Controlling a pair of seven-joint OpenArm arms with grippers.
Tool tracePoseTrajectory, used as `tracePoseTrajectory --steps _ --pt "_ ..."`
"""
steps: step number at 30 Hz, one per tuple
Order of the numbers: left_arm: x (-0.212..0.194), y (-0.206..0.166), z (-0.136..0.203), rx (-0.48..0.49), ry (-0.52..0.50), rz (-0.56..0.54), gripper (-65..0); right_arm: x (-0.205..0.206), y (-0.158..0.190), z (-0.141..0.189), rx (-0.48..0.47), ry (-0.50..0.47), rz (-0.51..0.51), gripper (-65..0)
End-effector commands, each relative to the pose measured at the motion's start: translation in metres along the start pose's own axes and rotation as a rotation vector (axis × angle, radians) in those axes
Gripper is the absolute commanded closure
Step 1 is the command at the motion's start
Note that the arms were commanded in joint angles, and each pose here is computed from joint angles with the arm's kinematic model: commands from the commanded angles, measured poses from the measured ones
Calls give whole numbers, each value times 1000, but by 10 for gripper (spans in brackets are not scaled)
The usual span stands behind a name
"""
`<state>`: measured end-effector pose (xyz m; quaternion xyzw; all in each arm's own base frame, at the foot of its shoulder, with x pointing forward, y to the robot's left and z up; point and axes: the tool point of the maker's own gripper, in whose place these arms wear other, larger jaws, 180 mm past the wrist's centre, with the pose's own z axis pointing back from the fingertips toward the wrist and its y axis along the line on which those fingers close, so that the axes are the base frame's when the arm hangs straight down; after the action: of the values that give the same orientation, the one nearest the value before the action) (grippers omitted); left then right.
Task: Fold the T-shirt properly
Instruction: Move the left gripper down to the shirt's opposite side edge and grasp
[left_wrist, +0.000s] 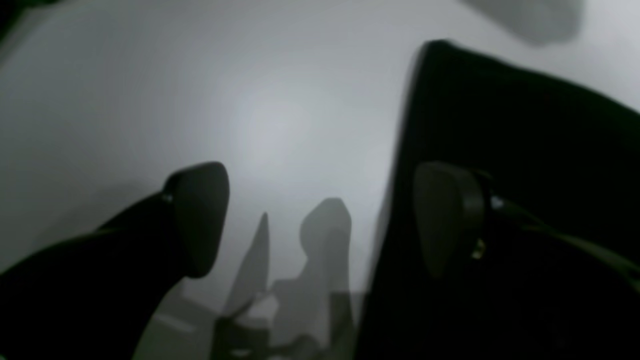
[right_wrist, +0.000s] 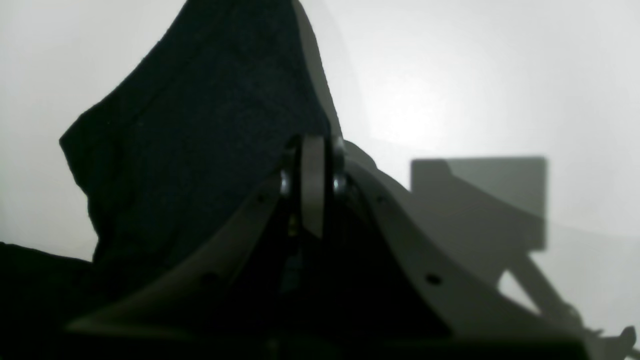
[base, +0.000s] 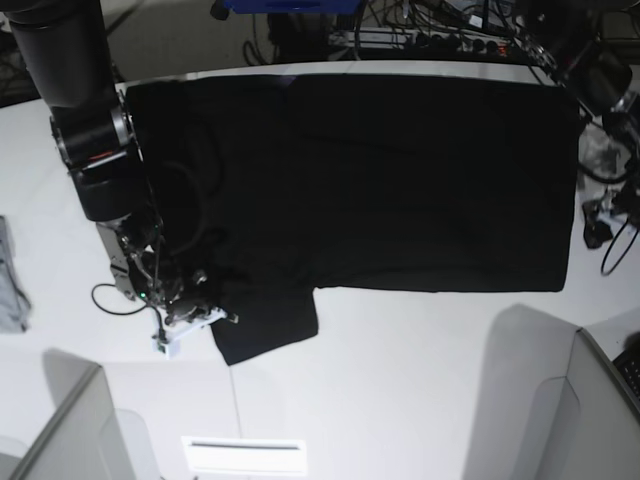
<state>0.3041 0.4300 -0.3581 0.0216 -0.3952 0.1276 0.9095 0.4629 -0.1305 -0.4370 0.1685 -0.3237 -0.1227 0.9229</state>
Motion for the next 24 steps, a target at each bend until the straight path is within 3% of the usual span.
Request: tracePoseTrajectory --steps 1,5,10,16,24 --pt "29 2 2 -3 -72 -2 -556 16 2 3 1 -18 12 0" --pt "44 -6 -12 -40 -136 55 -556 16 1 4 -2 -19 12 0" --pt "43 -21 -35 -80 -69 33 -556 17 0 4 -3 -20 13 0" --pt "51 -29 -49 -113 -147 83 -556 17 0 4 -3 -20 13 0" --pt "53 -35 -65 -157 -119 169 -556 18 1 4 -1 -22 13 0"
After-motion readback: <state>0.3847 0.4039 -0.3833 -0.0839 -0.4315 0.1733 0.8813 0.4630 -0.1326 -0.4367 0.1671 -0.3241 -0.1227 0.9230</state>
